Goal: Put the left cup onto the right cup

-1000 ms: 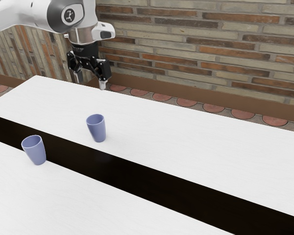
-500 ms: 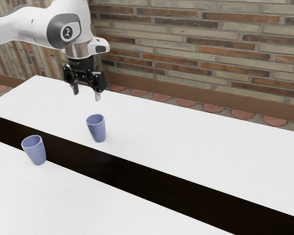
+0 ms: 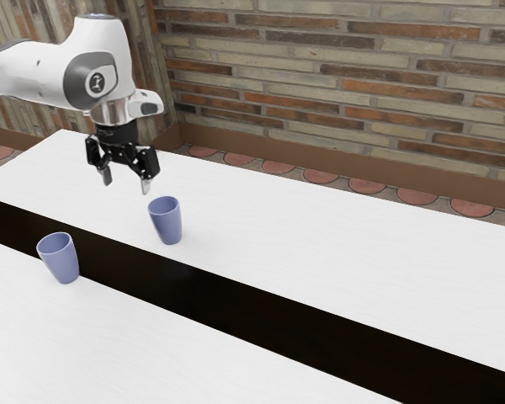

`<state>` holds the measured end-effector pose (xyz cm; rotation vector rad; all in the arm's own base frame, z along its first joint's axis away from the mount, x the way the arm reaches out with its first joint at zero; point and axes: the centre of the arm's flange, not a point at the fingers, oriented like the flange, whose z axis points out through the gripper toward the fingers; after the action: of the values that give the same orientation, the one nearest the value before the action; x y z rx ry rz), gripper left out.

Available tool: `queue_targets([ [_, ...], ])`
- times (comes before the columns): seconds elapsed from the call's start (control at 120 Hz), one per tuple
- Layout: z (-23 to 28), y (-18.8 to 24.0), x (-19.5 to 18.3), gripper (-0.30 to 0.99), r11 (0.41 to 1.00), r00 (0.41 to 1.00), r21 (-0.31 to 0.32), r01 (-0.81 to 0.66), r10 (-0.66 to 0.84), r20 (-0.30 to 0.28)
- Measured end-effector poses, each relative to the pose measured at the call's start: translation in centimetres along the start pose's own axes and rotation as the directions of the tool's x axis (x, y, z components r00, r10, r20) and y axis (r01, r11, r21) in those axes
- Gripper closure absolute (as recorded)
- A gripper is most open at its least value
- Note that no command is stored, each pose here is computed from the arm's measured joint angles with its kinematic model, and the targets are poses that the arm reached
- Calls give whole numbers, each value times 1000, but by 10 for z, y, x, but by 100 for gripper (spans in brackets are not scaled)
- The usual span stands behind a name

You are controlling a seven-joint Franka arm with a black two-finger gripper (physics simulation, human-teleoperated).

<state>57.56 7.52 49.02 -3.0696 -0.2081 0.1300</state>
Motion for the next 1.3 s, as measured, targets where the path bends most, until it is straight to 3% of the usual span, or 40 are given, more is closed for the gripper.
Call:
queue_targets([
  [0.758, 55, -85, -34, 4, 989, 988, -6, 145, -145, 54],
  [1.3, 93, -120, -27, 7, 982, 977, 2, 190, -189, 94],
])
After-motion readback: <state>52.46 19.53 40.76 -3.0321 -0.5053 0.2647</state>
